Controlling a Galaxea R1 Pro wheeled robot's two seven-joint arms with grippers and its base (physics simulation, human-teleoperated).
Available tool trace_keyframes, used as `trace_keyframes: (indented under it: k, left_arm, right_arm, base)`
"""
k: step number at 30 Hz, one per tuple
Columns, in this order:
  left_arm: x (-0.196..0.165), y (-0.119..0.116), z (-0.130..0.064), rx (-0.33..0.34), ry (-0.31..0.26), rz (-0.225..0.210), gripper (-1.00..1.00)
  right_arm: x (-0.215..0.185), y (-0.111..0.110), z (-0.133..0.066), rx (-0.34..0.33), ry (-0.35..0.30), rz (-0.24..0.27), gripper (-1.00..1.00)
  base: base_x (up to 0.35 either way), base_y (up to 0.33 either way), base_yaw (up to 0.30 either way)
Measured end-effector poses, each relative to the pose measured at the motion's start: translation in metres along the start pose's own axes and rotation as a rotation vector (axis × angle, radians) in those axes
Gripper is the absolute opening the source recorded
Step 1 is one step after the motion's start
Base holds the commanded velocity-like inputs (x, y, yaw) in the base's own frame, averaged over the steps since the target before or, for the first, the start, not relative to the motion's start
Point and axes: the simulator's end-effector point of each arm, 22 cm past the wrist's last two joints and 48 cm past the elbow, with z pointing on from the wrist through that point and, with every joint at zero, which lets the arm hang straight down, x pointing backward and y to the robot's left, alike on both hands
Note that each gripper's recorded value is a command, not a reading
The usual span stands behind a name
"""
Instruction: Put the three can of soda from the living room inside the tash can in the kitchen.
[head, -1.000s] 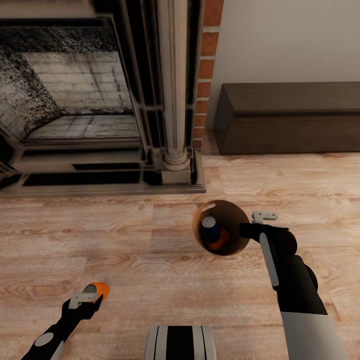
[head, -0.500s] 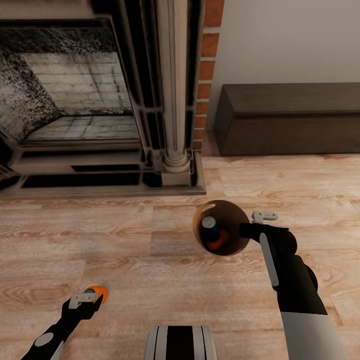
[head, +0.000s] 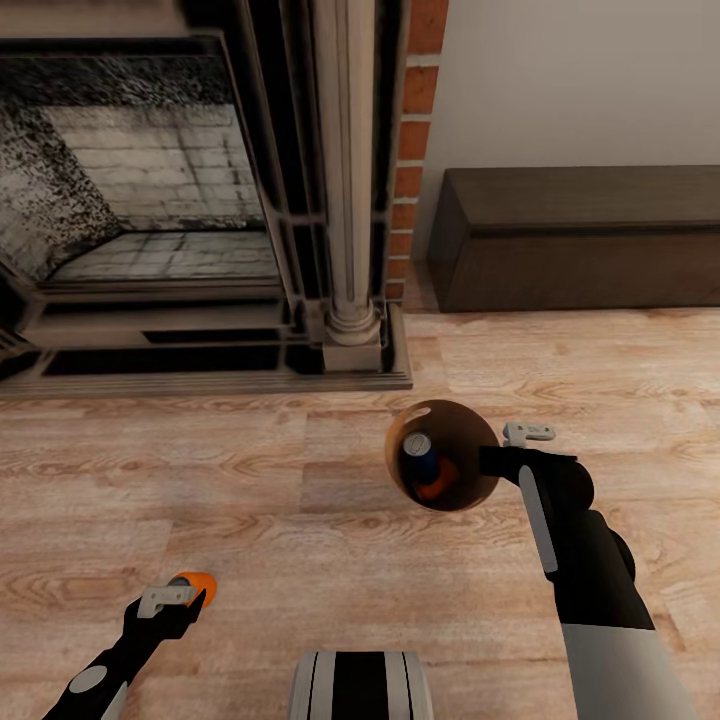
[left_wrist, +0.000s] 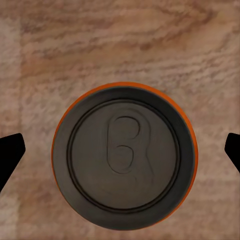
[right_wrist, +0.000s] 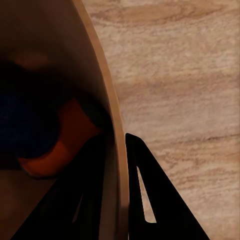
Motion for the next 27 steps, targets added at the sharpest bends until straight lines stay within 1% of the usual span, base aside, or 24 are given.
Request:
trace_keyframes:
  k: [27]
  left_arm:
    - [0.0019, -0.0016, 0.0002, 0.004, 0.009, 0.004, 1.00]
  right_arm:
    - [0.0005, 0.0002, 0.0003, 0.000, 0.001, 0.000, -1.00]
  base:
    - [0.000, 0.000, 0.000]
